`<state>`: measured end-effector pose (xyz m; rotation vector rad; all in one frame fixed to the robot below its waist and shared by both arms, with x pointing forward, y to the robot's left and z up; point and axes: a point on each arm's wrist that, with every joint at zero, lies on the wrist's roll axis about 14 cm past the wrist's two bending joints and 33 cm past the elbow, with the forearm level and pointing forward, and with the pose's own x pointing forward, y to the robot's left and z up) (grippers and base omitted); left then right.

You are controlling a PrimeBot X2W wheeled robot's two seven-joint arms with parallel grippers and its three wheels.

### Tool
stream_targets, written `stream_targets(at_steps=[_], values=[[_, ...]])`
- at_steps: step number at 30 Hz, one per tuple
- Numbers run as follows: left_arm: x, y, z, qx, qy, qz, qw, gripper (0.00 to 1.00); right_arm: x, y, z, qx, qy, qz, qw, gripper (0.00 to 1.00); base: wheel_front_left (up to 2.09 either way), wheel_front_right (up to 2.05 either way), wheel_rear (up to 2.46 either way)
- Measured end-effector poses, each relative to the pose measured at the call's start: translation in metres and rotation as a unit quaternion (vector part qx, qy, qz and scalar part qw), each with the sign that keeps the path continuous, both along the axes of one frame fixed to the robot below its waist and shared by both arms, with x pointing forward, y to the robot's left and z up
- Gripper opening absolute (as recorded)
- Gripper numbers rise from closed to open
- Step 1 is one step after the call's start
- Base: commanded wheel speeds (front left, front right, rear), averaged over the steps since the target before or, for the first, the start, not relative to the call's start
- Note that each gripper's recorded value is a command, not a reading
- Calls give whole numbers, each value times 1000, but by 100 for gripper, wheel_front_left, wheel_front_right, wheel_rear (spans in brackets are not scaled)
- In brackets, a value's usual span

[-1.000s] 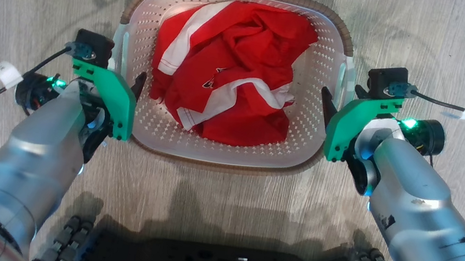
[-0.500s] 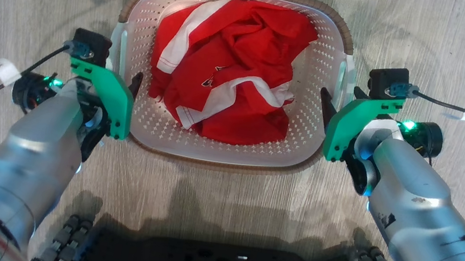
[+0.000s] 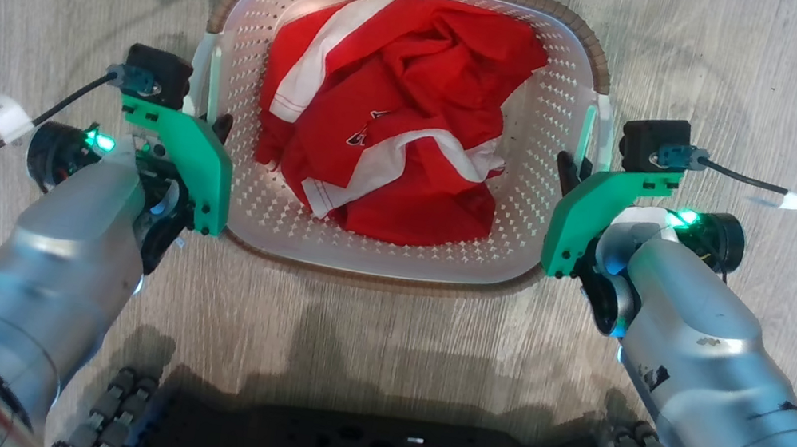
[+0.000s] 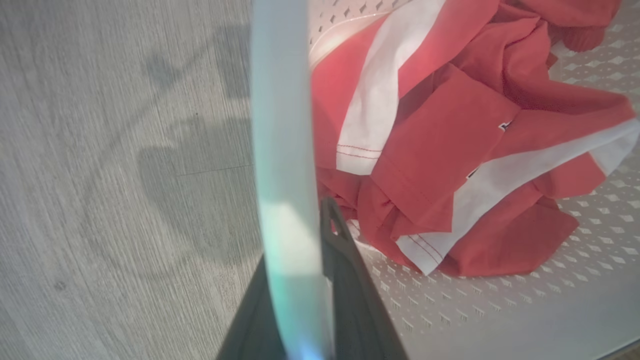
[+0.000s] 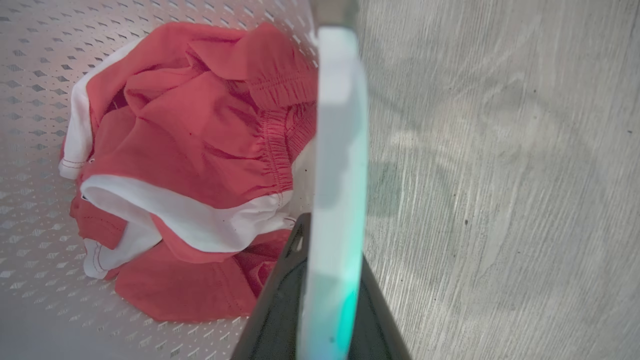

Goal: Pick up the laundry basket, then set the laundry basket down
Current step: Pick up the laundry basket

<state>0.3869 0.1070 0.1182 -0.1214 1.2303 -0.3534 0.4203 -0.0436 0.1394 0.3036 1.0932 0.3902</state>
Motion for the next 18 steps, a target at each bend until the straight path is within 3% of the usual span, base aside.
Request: stream_targets(at_steps=[18], values=[[-4, -5, 26, -11, 17, -26, 999, 0, 2, 3, 28, 1, 13, 22, 1000, 0, 0, 0, 0]])
